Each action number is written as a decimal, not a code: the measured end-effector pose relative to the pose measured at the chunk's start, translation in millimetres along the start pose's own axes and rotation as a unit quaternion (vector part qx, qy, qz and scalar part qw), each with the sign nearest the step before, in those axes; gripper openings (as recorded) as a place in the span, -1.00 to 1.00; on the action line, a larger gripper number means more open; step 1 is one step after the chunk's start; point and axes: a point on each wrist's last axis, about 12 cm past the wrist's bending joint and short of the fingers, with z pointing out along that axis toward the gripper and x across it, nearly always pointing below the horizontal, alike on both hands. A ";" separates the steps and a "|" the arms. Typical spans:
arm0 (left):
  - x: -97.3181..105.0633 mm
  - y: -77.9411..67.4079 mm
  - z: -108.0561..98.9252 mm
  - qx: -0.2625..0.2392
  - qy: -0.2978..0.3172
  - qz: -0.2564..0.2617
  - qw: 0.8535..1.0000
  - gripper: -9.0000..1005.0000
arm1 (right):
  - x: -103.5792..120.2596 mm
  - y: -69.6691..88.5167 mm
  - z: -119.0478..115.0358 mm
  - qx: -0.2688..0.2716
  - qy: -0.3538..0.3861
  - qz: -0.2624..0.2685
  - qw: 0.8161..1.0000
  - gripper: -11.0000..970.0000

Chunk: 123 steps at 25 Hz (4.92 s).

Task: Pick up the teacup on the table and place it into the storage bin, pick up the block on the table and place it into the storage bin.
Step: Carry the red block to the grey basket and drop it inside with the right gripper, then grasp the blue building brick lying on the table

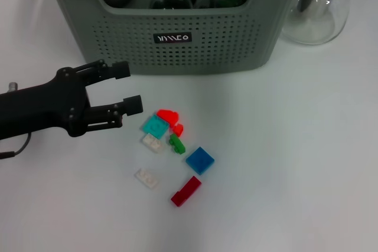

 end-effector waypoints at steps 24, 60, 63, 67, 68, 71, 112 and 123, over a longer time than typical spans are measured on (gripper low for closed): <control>-12.6 7.0 15.9 0.021 -0.001 0.016 1.000 0.67 | 23.0 -11.4 60.9 0.094 0.002 -0.042 0.995 0.03; -7.6 12.6 -2.0 0.042 0.184 0.104 0.977 0.65 | 84.2 76.0 -6.4 -0.224 0.232 0.006 0.946 0.46; -5.6 11.1 -8.4 0.038 0.192 0.125 0.973 0.65 | 80.3 92.0 11.5 -0.211 0.278 0.014 0.937 0.45; -3.9 9.8 -14.8 0.031 0.198 0.141 0.970 0.65 | 81.0 112.1 34.3 -0.194 0.336 0.013 0.922 0.45; -3.8 9.7 -15.6 0.030 0.199 0.143 0.969 0.65 | 82.4 116.3 39.3 -0.189 0.348 0.011 0.918 0.45; -3.7 9.3 -17.8 0.028 0.201 0.148 0.968 0.65 | 85.7 125.1 51.9 -0.166 0.373 0.009 0.913 0.45; -4.3 7.0 -18.0 0.032 0.192 0.150 0.969 0.65 | 117.0 160.9 89.8 -0.109 0.385 -0.071 0.914 0.92; -4.0 6.6 -16.7 0.032 0.189 0.148 0.970 0.65 | 127.4 163.8 92.3 -0.122 0.384 -0.093 0.911 0.92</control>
